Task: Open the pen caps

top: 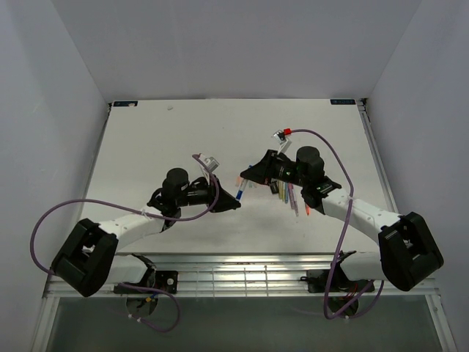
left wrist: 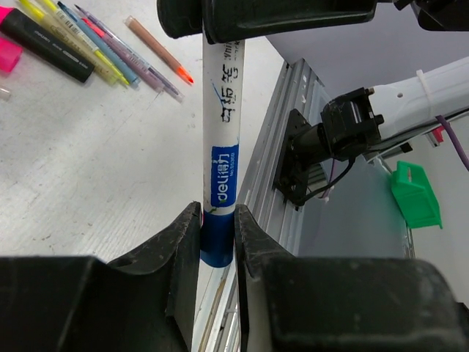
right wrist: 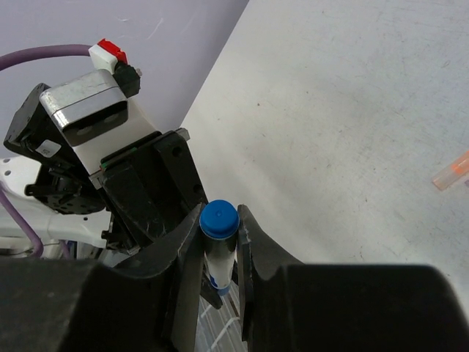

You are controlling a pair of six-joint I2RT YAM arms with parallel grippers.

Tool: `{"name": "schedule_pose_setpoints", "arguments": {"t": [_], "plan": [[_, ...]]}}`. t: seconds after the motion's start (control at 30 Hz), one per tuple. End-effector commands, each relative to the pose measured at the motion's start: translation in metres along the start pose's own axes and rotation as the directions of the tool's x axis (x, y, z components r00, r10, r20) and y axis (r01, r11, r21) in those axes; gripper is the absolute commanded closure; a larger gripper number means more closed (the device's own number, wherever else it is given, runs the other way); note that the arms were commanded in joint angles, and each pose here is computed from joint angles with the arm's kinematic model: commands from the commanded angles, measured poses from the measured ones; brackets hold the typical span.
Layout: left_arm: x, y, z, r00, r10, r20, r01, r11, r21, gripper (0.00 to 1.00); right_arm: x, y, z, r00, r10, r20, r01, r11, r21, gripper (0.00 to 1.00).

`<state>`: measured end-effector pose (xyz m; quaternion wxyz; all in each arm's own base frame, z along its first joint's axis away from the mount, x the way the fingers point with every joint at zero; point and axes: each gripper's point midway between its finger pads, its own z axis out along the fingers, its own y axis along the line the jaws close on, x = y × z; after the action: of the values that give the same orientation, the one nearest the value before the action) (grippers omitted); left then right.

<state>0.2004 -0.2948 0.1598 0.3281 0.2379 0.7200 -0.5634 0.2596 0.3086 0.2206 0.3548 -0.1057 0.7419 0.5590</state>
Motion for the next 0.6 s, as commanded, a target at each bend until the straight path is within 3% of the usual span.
{"name": "schedule_pose_setpoints", "arguments": {"t": [0.0, 0.23, 0.57], "plan": [[-0.001, -0.022, 0.001, 0.998, 0.044, -0.047, -0.038, 0.991, 0.125, 1.0, -0.039, 0.001, -0.005, 0.985, -0.139, 0.103, 0.141, 0.99, -0.005, 0.92], [0.013, -0.052, -0.013, 0.986, 0.145, -0.086, -0.112, 0.946, 0.304, 1.0, -0.08, 0.008, -0.037, 0.943, -0.267, 0.197, 0.299, 0.942, -0.153, 0.92], [0.012, -0.075, -0.024, 0.983, 0.181, -0.044, -0.148, 0.905, 0.4, 1.0, -0.113, 0.014, -0.054, 0.94, -0.199, 0.279, 0.271, 0.929, -0.253, 0.92]]}}
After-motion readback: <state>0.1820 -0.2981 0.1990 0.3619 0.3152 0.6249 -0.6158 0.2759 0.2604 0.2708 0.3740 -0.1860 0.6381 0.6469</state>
